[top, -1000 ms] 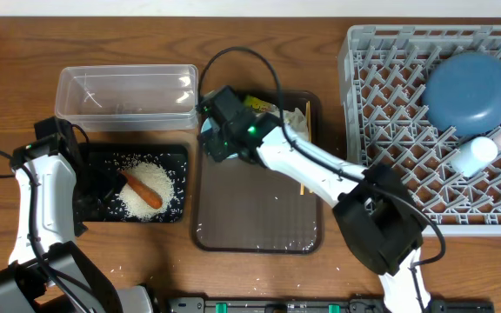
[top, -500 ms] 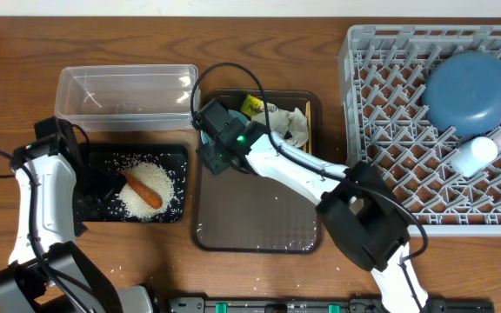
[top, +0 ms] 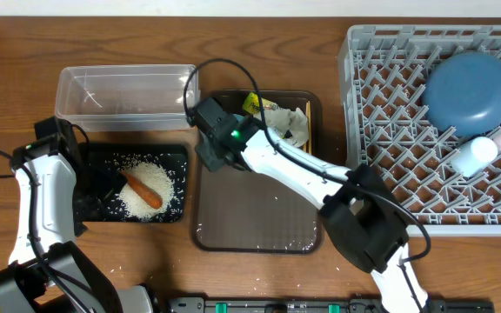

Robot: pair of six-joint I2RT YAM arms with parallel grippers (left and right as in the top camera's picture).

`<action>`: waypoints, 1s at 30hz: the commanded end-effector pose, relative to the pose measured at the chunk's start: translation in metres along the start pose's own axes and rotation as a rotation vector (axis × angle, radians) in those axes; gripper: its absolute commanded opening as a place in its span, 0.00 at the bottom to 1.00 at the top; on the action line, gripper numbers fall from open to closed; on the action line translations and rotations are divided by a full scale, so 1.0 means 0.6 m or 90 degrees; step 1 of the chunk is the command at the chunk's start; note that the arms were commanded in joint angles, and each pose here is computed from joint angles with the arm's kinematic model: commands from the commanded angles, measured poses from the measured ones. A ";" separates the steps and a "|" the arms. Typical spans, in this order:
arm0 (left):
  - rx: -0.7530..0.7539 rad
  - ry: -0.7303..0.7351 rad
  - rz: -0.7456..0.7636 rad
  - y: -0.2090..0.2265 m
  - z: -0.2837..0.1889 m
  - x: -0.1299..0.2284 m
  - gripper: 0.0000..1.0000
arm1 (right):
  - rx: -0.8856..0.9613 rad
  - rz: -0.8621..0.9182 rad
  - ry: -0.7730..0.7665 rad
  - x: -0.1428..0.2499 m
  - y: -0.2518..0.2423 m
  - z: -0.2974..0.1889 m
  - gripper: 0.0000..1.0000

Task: Sort waste into correct bins and load items into the dishwasher rack
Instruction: 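Move the right gripper to the light blue bowl and grasp it, then carry the light blue bowl with the right gripper into the rack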

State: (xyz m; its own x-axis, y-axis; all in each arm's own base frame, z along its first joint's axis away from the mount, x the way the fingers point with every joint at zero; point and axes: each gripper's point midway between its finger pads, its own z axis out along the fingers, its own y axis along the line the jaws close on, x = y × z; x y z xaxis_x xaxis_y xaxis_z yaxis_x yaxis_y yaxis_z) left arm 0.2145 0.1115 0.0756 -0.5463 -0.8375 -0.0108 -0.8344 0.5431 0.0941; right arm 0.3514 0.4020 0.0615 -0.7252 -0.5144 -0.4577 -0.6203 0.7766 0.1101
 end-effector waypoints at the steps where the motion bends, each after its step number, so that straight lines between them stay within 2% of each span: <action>1: -0.006 0.000 -0.006 0.005 0.001 -0.001 0.99 | -0.023 0.010 -0.071 -0.067 0.021 -0.087 0.01; 5: -0.006 0.000 -0.006 0.005 0.001 -0.001 0.99 | -0.029 0.038 -0.126 -0.114 0.012 -0.185 0.01; 9: -0.006 0.000 -0.006 0.005 0.001 -0.001 0.99 | -0.019 0.090 -0.152 -0.119 -0.032 -0.287 0.01; 15: -0.006 0.000 -0.006 0.005 0.001 -0.001 0.99 | 0.059 0.206 -0.114 -0.049 -0.184 -0.406 0.01; 20: -0.006 0.000 -0.006 0.005 0.001 -0.001 0.99 | 0.107 0.349 -0.057 0.033 -0.325 -0.456 0.01; 24: -0.006 0.000 -0.006 0.005 0.001 -0.001 0.99 | -0.001 0.401 -0.053 0.073 -0.386 -0.474 0.01; 30: -0.006 0.000 -0.006 0.005 0.001 -0.001 0.99 | -0.179 0.451 -0.134 0.103 -0.441 -0.494 0.01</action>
State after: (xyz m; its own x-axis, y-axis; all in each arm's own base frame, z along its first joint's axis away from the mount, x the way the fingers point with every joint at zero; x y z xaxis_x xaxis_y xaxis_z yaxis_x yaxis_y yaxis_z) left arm 0.2145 0.1115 0.0756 -0.5463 -0.8375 -0.0108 -0.8344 0.5431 0.0941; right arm 0.3873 0.0456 0.2553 -0.9189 0.1969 -0.3419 0.0177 0.8863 0.4628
